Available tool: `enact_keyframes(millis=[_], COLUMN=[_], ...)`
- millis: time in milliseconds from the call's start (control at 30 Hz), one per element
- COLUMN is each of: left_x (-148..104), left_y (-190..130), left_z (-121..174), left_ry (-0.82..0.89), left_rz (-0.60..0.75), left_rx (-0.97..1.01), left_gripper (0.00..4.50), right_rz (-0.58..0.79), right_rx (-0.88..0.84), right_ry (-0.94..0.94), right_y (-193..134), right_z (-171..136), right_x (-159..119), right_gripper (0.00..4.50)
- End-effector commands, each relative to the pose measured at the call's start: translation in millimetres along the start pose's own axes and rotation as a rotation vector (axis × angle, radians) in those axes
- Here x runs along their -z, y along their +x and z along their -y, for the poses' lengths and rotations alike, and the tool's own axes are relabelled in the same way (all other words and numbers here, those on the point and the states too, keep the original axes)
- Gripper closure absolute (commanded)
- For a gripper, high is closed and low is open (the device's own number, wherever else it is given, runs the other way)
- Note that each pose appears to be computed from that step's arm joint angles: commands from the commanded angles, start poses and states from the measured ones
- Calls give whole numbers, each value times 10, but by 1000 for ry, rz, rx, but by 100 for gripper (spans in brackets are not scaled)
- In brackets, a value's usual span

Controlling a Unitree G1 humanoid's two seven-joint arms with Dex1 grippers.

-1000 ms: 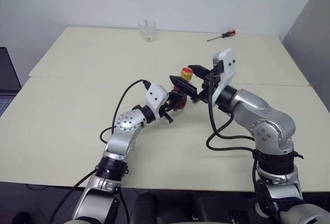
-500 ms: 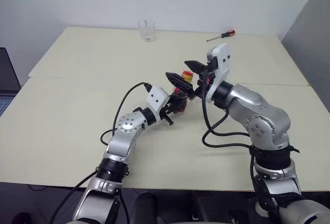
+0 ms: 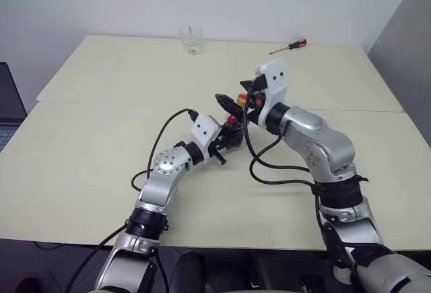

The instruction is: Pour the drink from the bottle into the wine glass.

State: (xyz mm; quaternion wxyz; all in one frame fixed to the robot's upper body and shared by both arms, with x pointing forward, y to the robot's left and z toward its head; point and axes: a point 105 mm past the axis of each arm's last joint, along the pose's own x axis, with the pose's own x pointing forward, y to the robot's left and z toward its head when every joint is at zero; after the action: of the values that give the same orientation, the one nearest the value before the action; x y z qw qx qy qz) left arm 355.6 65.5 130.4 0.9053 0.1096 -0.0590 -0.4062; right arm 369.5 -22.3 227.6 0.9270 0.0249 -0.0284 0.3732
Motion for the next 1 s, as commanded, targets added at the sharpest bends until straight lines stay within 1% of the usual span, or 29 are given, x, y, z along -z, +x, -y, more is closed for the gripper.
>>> enact_keyframes(millis=[33,133,333,533,1000], left_x=[-195,-189,-191,-194,-196], left_y=[-4,-8,-1,2,-6], left_z=[-24,-19,-8,-15,-26], left_ry=[42,41,38,39,39], left_rz=[64,63,65,67,71], left_rx=[-15,-15,-12,-15,-18], left_gripper=[387,387,387,387,387], right_rz=[96,95,48,17,29], right_rx=[21,29,76,84,109], right_ry=[22,30,37,45,105], right_y=[-36,-42,-64,-93,-238], right_z=[77,96,187,200,260], right_x=[-242,-244,-133,-57,-39], right_gripper=[0,0,0,0,0])
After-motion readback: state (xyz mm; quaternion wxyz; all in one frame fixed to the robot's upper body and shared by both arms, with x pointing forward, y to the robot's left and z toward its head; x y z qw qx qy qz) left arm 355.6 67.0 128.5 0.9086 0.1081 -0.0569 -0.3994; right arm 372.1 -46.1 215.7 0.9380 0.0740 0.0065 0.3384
